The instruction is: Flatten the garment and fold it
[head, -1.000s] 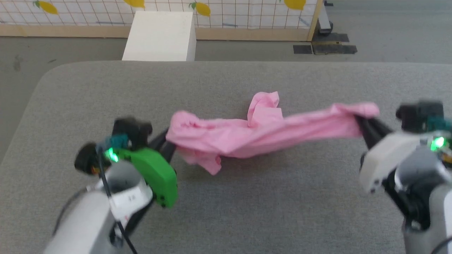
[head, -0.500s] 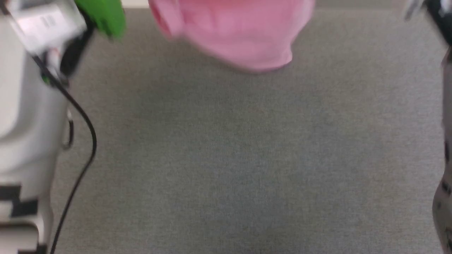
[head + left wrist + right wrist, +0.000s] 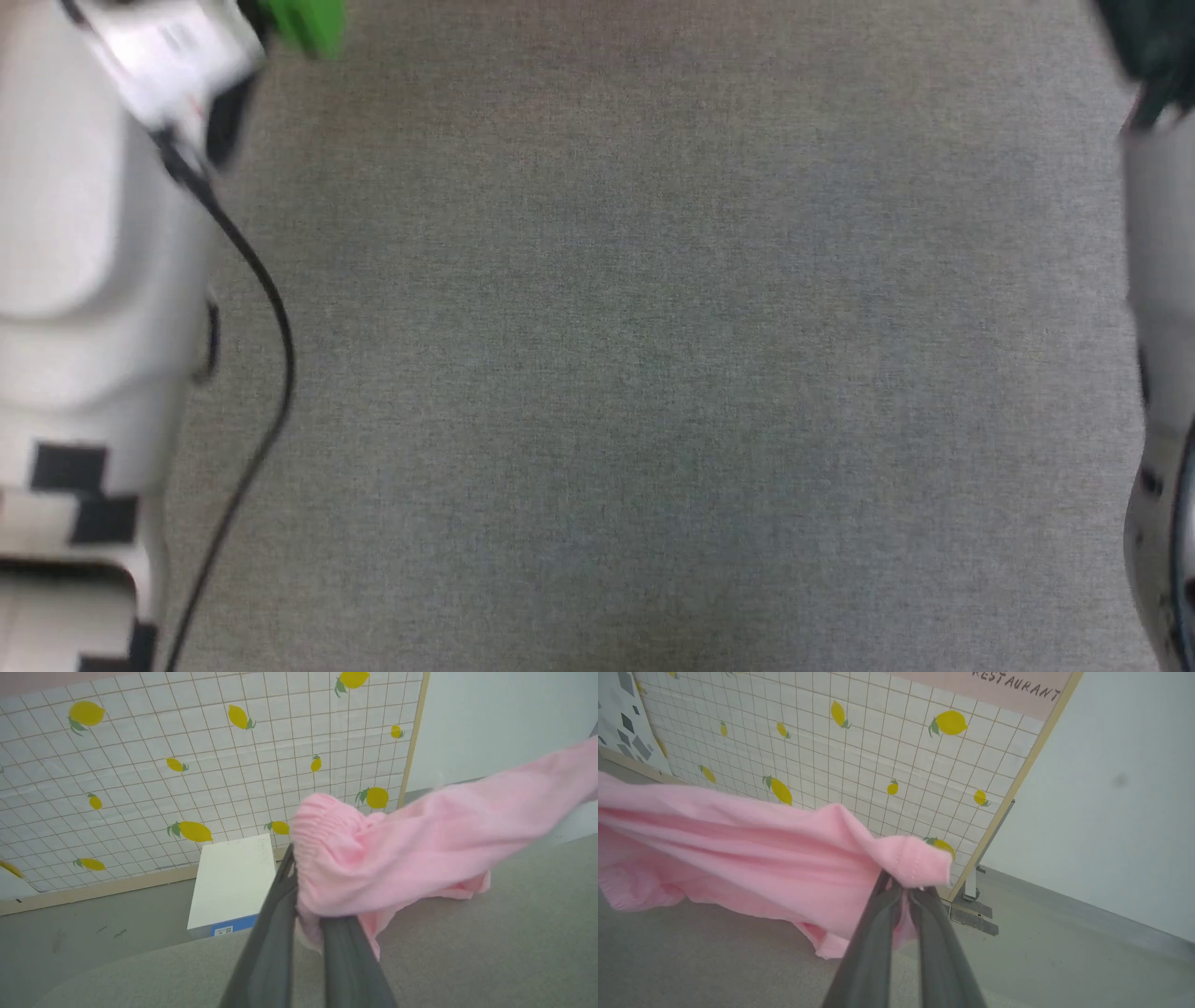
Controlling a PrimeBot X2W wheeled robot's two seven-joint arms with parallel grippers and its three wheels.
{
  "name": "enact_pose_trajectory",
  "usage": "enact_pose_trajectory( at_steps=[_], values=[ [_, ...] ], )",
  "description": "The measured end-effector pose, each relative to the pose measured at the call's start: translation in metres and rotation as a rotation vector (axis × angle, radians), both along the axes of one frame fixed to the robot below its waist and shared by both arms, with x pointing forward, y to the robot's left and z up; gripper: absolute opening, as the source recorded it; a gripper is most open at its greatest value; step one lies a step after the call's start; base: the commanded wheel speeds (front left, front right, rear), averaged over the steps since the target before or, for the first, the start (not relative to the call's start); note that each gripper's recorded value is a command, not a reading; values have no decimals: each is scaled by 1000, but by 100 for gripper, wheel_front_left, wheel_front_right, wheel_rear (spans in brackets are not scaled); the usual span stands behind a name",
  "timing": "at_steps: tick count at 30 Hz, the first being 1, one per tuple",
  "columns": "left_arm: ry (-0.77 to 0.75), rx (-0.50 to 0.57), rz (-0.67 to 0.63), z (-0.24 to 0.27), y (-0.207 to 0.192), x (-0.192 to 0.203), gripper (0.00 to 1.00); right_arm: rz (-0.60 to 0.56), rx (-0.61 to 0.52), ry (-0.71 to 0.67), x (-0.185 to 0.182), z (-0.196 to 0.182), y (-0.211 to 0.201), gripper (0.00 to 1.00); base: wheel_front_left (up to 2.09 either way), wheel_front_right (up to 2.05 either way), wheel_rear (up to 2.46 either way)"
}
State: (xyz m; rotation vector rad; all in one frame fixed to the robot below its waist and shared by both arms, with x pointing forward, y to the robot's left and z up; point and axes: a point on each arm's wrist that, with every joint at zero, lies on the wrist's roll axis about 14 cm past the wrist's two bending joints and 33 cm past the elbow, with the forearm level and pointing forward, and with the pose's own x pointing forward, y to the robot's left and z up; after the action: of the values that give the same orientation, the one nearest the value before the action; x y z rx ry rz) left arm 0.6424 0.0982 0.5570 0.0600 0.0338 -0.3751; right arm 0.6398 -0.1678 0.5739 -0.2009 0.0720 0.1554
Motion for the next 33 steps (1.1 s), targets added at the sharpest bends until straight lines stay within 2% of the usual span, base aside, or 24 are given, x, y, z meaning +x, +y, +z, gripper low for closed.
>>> enact_pose_trajectory(
  at_steps=[3,7,15,20,24,28,29,33],
  values=[
    [120,35,-27,-46,-2,-26,0,14,10,128,-24,-42,0,0,0,0,0],
    [263,41,-56,-86,-5,-70,0,34,22,268,-68,-79,0,0,0,0,0],
    [536,65,-64,-146,5,-183,0,27,50,529,-183,-136,-5,0,0,0,0],
    [690,32,-73,-164,3,-255,0,-29,123,642,-249,-154,-10,0,0,0,0],
    [747,36,-70,-164,6,-294,0,-71,188,695,-289,-157,-8,0,0,0,0],
    [793,20,-72,-162,5,-325,0,-119,201,742,-319,-159,-13,0,0,0,0],
    [824,24,-85,-158,4,-350,0,-160,193,832,-352,-169,-19,0,0,0,0],
    [821,9,-112,-149,-4,-364,0,-195,185,812,-359,-160,-29,0,0,0,0]
  ],
)
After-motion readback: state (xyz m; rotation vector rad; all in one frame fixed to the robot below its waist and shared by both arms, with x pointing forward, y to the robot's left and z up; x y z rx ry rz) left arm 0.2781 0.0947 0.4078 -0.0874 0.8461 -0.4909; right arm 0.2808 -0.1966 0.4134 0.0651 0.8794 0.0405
